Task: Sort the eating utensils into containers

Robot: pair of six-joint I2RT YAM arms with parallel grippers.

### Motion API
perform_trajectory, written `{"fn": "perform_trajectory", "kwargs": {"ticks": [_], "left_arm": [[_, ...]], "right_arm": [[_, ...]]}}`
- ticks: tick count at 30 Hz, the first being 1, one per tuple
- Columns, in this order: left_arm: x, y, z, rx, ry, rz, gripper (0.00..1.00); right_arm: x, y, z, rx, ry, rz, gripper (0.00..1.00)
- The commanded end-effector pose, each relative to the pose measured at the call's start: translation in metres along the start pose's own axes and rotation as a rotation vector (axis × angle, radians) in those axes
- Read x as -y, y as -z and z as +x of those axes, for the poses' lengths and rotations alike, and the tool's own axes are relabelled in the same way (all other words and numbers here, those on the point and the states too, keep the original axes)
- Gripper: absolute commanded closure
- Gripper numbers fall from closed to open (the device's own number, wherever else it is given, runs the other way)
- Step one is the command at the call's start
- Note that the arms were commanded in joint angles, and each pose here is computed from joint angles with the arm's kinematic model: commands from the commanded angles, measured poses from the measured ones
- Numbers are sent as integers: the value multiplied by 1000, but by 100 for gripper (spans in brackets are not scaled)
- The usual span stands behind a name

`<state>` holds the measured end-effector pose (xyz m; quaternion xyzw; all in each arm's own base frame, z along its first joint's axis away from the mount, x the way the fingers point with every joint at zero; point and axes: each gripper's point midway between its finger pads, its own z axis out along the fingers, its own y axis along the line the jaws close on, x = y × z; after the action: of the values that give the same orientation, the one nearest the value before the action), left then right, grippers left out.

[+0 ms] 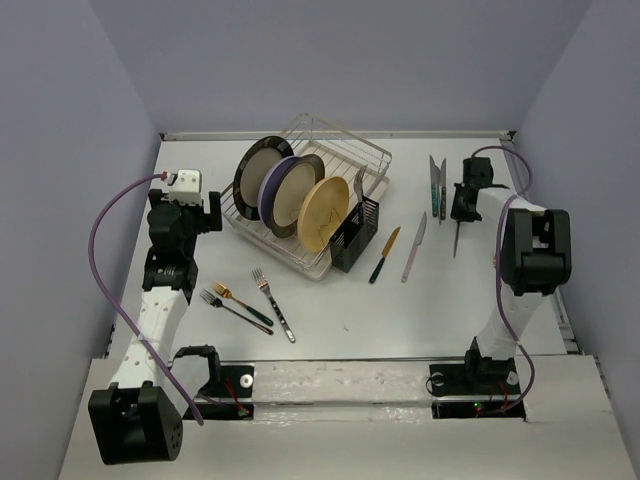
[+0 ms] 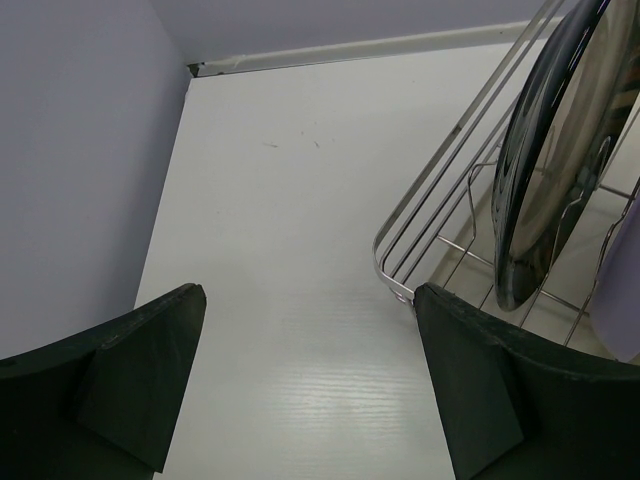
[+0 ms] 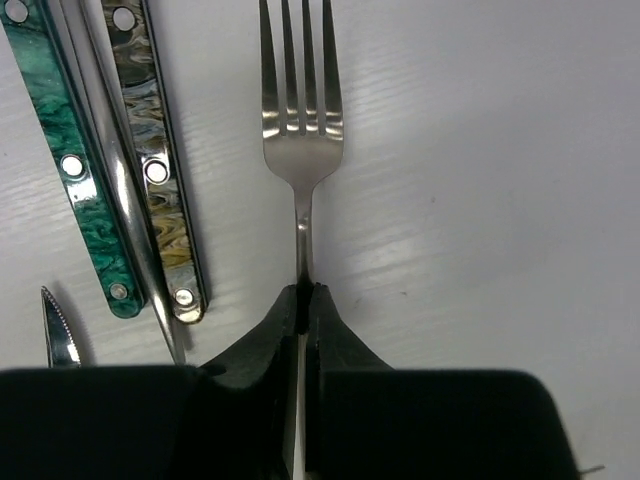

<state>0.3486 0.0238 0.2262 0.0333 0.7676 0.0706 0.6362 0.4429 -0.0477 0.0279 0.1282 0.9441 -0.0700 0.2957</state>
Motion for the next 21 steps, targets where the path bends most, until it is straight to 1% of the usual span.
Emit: {"fn": "perform_trajectory", "kwargs": {"ticks": [1, 2, 3, 4, 5, 6, 7, 8, 9, 10, 11, 12, 13, 15, 17, 18, 19, 20, 21], "left_arm": [[-4, 2, -16, 64, -11, -9, 1], [-5, 2, -16, 64, -11, -11, 1], [-5, 2, -15, 62, -11, -11, 1], [-5, 1, -15, 64, -11, -11, 1], [-6, 1, -15, 62, -9, -13, 1], [-6, 0, -15, 62, -9, -13, 1], [-6, 0, -14, 60, -7, -16, 1], [-7, 0, -15, 60, -7, -18, 1], [-9, 0, -15, 58, -6, -25, 1], [-9, 0, -15, 58, -6, -27, 1], [-10, 1, -16, 61, -7, -30, 1], [-11, 1, -15, 59, -9, -32, 1], [-11, 2, -15, 59, -8, -33, 1], [-12, 2, -13, 55, -11, -36, 1], [-14, 2, -13, 56, -10, -40, 1], [-15, 2, -13, 57, -10, -44, 1], [-16, 2, -13, 57, -10, -45, 1], [-15, 2, -12, 54, -10, -45, 1], [-16, 2, -11, 52, -9, -46, 1]], "right_arm": [[21, 54, -56, 193, -32, 78, 100], [22, 66, -63, 227, -32, 69, 100], [15, 81, -79, 297, -32, 41, 100], [8, 119, -102, 409, -33, 5, 100], [-3, 135, -104, 463, -13, -23, 100], [-20, 162, -126, 603, -4, -70, 100], [-58, 218, -138, 764, 80, -170, 100], [-81, 246, -140, 868, 136, -230, 100], [-108, 276, -141, 1027, 171, -339, 100], [-128, 305, -137, 1130, 209, -431, 100], [-151, 345, -125, 1240, 249, -552, 100], [-168, 374, -115, 1361, 273, -687, 100], [-177, 390, -109, 1407, 280, -755, 100], [-198, 411, -98, 1455, 281, -876, 100], [-214, 413, -91, 1453, 296, -927, 100], [-222, 401, -90, 1432, 308, -925, 100], [-229, 402, -87, 1435, 311, -947, 100], [-236, 391, -85, 1411, 319, -949, 100], [-241, 391, -82, 1414, 323, -963, 100]]}}
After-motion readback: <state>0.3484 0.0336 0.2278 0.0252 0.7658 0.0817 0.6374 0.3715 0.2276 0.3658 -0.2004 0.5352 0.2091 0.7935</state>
